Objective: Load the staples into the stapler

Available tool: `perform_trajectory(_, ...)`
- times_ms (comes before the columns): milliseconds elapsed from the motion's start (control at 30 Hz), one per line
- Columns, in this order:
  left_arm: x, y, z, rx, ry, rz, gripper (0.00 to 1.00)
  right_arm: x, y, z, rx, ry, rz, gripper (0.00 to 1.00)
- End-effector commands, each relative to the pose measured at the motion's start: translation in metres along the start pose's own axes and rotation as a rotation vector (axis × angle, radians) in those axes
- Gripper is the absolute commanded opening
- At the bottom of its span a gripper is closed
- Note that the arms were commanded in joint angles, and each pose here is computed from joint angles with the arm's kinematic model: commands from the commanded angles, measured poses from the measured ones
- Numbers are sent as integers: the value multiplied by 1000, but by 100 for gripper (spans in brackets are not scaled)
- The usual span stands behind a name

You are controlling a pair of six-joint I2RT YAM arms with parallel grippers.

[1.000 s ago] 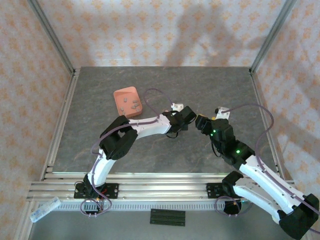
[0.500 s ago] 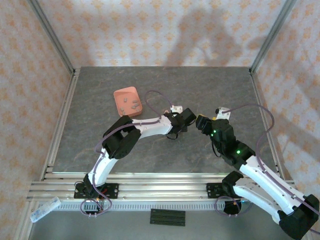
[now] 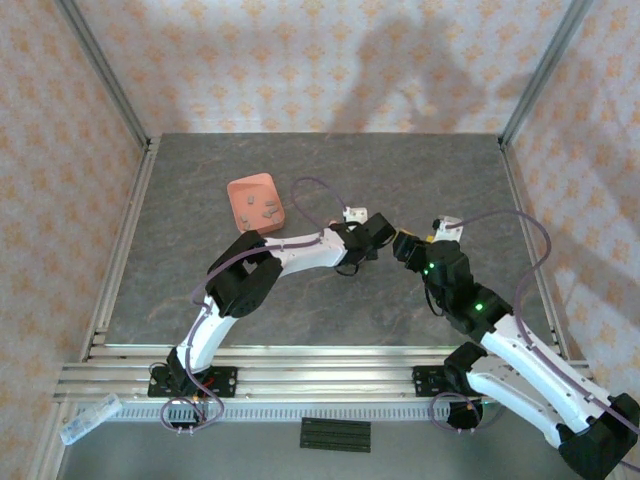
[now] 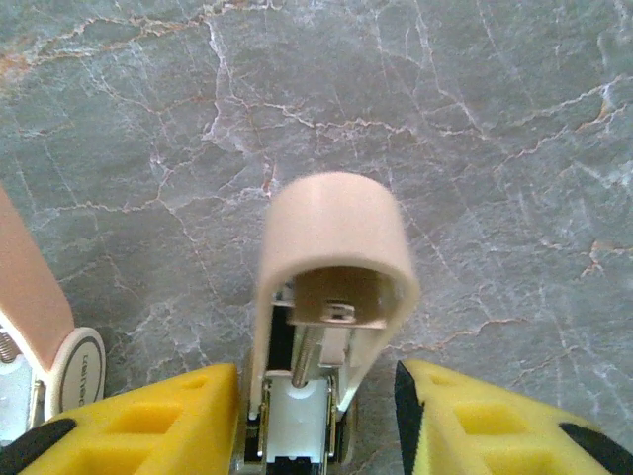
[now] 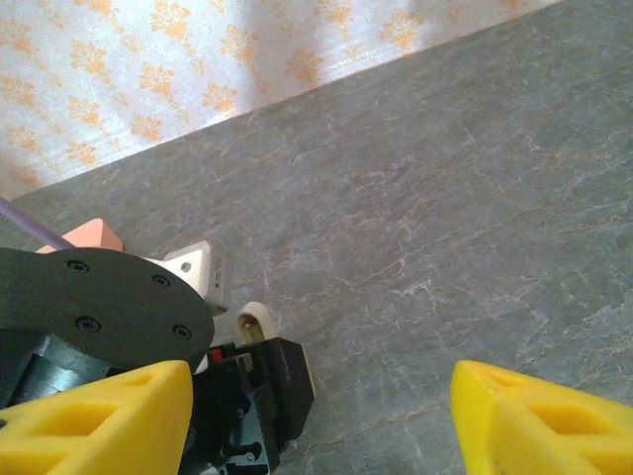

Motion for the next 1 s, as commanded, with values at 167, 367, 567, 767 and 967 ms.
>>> perform_trajectory(167, -23, 40, 2, -15, -36, -37, 50, -1, 2, -7, 31, 11, -12, 69)
perform_trajectory(367, -51, 84, 21, -4, -51, -61, 56, -1, 0, -5, 23, 8, -8, 69)
perform_trajectory(567, -78, 101, 68, -47, -67, -23, 60, 1, -2, -2, 16, 6, 2, 70)
perform_trajectory(767, -93, 89, 127, -156, -94, 61, 60, 3, -4, -1, 11, 1, 13, 70)
perform_trajectory(967, -93, 56, 169, -225, -120, 165, 60, 4, -4, 0, 7, -1, 17, 70)
Point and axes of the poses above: each hand's point on the last joint's axis, 136 mm out from that joint toward the fingers, its own y axis back along the fingers, its own z axis along the line the jaws close on, x = y × z, the point moved 1 cm from there along y, back along the fingers
